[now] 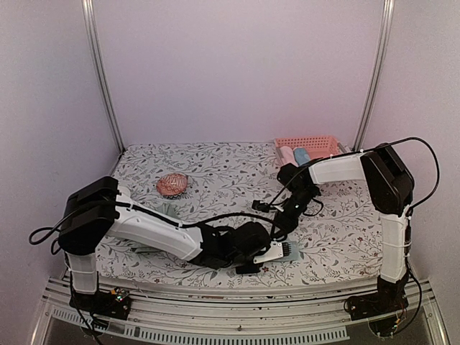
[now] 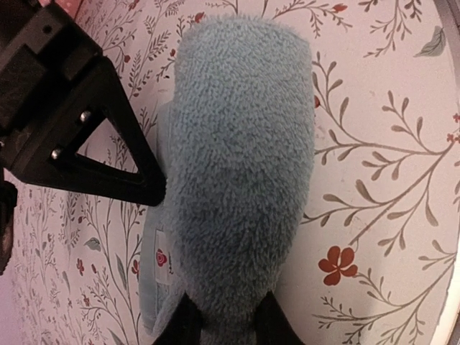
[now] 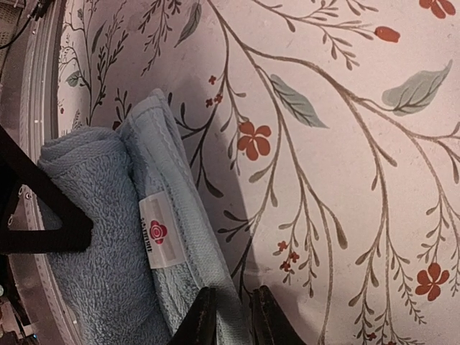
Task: Roll the towels
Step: Roll the towel at the center of the board.
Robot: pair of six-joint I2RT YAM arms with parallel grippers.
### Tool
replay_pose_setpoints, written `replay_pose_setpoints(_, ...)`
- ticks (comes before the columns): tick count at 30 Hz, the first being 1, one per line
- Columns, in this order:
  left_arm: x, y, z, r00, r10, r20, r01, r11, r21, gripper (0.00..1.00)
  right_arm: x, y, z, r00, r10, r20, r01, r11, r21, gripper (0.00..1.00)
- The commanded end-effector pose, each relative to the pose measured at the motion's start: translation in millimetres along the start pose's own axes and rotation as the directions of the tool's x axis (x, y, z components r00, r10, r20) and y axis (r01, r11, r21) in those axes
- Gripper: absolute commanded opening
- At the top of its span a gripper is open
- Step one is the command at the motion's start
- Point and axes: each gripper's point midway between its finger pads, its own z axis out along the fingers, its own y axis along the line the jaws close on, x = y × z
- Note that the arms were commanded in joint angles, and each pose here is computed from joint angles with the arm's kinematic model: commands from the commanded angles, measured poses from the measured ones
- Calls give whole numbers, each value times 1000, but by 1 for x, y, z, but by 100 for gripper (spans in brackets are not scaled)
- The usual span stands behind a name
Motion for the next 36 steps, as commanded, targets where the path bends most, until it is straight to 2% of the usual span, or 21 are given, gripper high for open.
replay_pose_setpoints(1, 27, -23, 8, 994, -27, -110, 38, 994, 104, 17, 5, -7, 0, 1000, 18, -15, -18, 1000, 19, 21)
replay_pose_setpoints(5, 35, -29, 12, 987, -73, -144, 95, 983, 157, 16, -21, 5, -50, 992, 4, 124, -5, 1000, 5, 27)
replay_pose_setpoints(8, 41, -33, 13, 977, -116, -179, 154, 964, 217, 16, -38, 14, -98, 972, -39, 233, 22, 997, 78, 33)
replay_pose_setpoints(13, 40, -37, 14, 956, -187, -227, 258, 904, 340, 15, -38, 32, -143, 943, -113, 314, 47, 976, 212, 36)
replay_pose_setpoints(16, 44, -42, 18, 924, -250, -289, 357, 836, 417, 15, -31, 41, -157, 933, -152, 327, 56, 957, 284, 36)
replay_pose_setpoints(21, 50, -40, 24, 833, -384, -398, 549, 667, 504, 15, -20, 66, -181, 904, -285, 318, 147, 907, 395, 35)
replay_pose_setpoints(24, 53, -38, 26, 778, -441, -448, 629, 565, 534, 14, -3, 88, -172, 888, -349, 299, 228, 899, 374, 38)
replay_pose_setpoints(28, 52, -36, 26, 716, -492, -496, 695, 437, 570, 13, 21, 94, -129, 891, -426, 156, 344, 859, 379, 40)
replay_pose_setpoints(31, 51, -32, 26, 689, -513, -511, 716, 378, 587, 12, 36, 85, -96, 897, -440, 36, 386, 822, 419, 44)
replay_pose_setpoints(36, 52, -28, 27, 648, -532, -545, 744, 287, 604, 12, 22, 69, -76, 870, -489, -60, 444, 726, 525, 49)
